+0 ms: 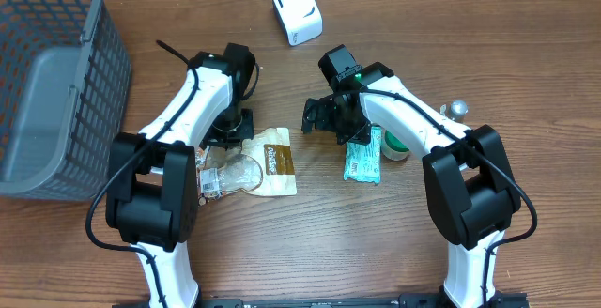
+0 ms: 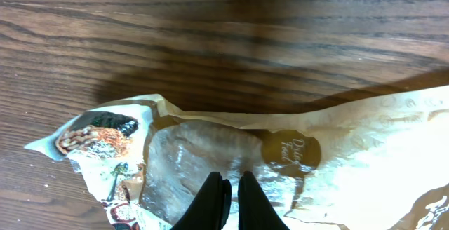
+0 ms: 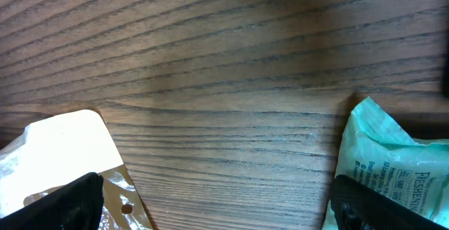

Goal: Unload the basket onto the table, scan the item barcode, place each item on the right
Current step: 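Lower the left gripper and pinch the Pantree bag's edge, then move the right gripper left and lower it onto the Pantree bag, then close the right gripper on the bag and release the left gripper, then hold the Pantree bag with the right gripper, left arm parked by basket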

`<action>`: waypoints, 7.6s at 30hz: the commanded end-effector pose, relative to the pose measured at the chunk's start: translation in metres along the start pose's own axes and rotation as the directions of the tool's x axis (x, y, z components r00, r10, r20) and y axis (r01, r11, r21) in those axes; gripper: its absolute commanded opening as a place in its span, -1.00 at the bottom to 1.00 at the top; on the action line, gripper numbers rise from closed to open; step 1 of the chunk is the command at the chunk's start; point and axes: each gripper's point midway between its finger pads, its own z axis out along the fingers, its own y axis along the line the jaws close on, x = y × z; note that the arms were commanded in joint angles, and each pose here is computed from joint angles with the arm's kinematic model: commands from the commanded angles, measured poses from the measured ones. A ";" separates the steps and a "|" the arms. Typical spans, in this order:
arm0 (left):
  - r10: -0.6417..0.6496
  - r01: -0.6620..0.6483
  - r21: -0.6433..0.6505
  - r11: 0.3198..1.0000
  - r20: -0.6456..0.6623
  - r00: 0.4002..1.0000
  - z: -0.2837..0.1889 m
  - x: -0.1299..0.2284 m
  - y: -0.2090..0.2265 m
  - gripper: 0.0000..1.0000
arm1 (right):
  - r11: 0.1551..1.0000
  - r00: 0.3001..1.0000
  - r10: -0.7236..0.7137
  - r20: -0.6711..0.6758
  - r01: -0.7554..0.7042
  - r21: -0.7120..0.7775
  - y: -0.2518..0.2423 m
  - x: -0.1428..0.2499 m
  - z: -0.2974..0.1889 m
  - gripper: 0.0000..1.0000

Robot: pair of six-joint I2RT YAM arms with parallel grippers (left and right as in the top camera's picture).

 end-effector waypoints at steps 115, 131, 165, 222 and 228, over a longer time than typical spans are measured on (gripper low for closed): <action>0.049 -0.045 0.222 0.974 -0.014 0.999 0.046 0.011 -0.006 -0.92 | 0.836 0.956 -0.220 -0.192 0.083 -0.543 0.123 0.057 0.023 0.70; 0.048 -0.045 0.222 0.974 -0.009 0.999 0.046 0.010 -0.007 -0.92 | 0.807 0.954 -0.264 -0.143 0.137 -0.575 0.132 0.054 0.021 0.08; -0.004 -0.019 0.236 0.972 0.099 0.995 -0.015 -0.019 0.012 -0.78 | 0.834 0.939 -0.328 -0.099 0.239 -0.497 0.113 0.054 0.031 -0.50; -0.243 0.235 0.062 0.970 0.255 0.936 -0.055 -0.057 0.134 1.00 | 0.922 0.967 -0.201 -0.155 0.133 -0.364 0.061 0.034 0.035 -0.53; -0.242 0.234 0.062 0.970 0.254 0.936 -0.055 -0.057 0.134 0.99 | 0.922 0.967 -0.200 -0.155 0.133 -0.365 0.061 0.034 0.035 -0.52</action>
